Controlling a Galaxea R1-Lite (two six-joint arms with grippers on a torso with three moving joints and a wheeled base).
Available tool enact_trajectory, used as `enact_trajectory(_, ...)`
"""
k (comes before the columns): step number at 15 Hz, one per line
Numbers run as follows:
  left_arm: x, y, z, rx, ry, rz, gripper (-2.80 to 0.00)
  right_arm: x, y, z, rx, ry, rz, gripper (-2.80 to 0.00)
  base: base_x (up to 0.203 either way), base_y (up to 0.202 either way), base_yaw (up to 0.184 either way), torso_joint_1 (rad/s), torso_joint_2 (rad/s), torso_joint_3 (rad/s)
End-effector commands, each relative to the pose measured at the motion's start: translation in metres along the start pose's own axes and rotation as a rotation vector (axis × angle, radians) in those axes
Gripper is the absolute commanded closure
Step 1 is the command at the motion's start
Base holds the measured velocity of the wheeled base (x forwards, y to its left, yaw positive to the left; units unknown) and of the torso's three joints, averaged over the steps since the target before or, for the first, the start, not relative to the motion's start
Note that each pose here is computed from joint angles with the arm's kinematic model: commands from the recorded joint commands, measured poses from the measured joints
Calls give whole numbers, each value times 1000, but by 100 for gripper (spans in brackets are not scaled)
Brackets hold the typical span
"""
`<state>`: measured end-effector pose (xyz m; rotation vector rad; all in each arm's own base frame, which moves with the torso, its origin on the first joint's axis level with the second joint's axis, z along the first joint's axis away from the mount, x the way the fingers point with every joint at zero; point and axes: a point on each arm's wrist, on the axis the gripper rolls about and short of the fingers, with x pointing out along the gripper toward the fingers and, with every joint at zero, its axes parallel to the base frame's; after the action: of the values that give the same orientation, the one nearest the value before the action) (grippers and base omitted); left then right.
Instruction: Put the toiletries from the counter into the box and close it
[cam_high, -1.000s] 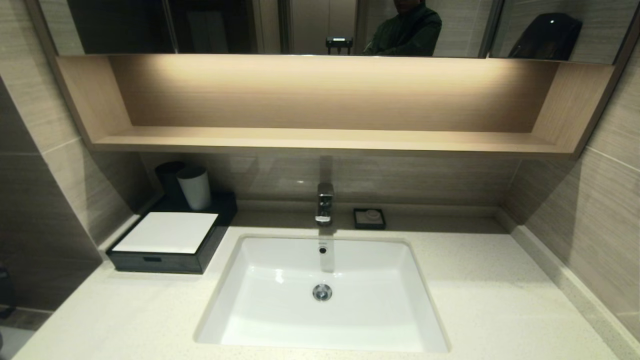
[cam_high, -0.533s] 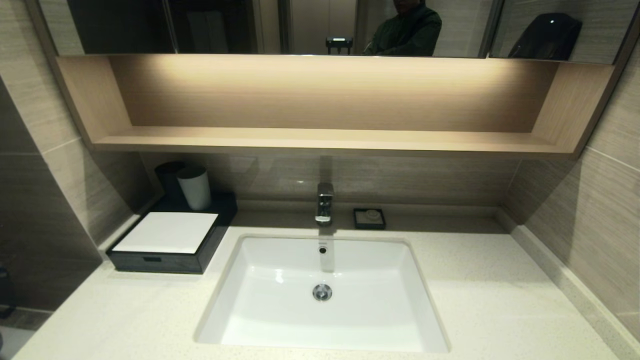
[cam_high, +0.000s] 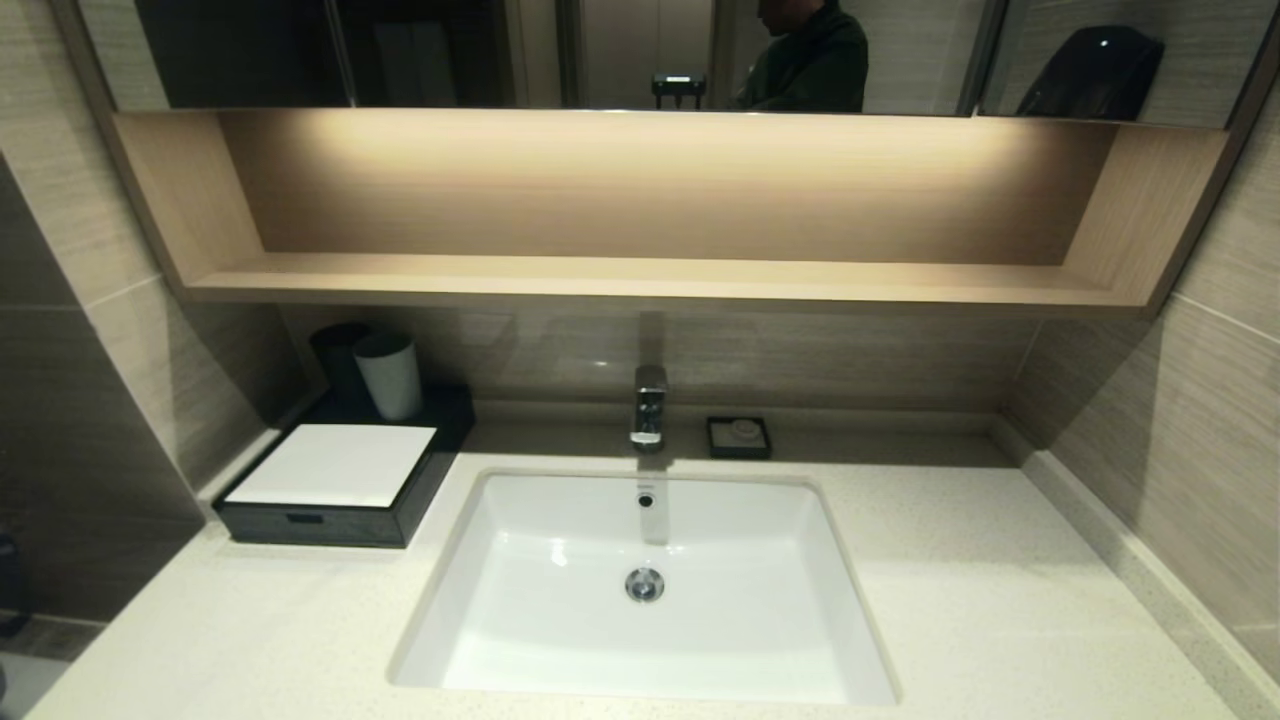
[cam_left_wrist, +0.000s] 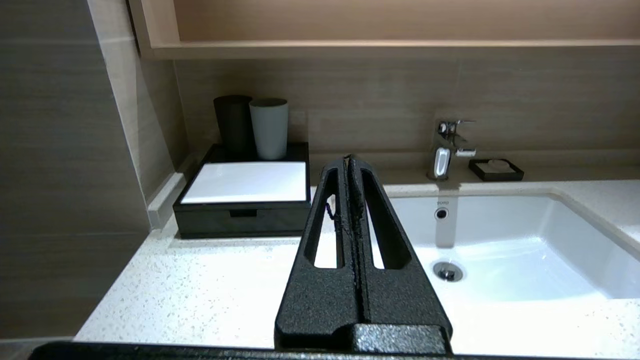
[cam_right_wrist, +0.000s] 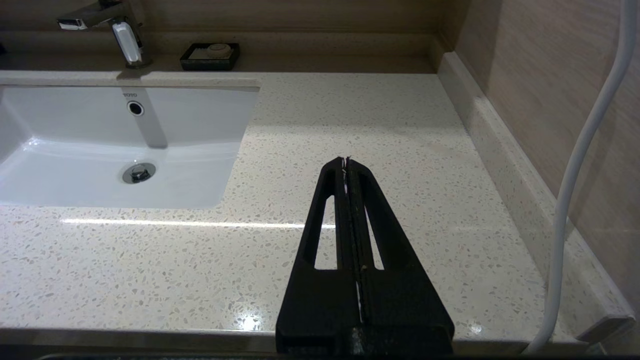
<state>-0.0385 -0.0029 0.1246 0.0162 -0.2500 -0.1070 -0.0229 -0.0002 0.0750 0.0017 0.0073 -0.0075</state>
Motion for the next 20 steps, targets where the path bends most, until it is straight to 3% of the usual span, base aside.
enact_trajectory(1,3,0,-14,14,38,0,0,0,0,0,0,0,0,0,0,0,0,0,0,0)
enact_trajectory(7,6,1,-34,86,78,4,0,0,0,0,0,0,1,0,0,0,0,0,0,0)
enact_trajectory(10,5,2,-38,94,121,57,0,0,0,0,0,0,0,0,0,0,0,0,0,0)
enact_trajectory(13,5,2,-42,99,166,73,0,0,0,0,0,0,0,0,0,0,0,0,0,0)
enact_trajectory(16,2,2,-53,92,268,75,0,0,0,0,0,0,0,0,0,0,0,0,0,0)
enact_trajectory(20,2,2,-53,66,269,88,0,0,0,0,0,-1,0,0,0,0,0,0,0,0)
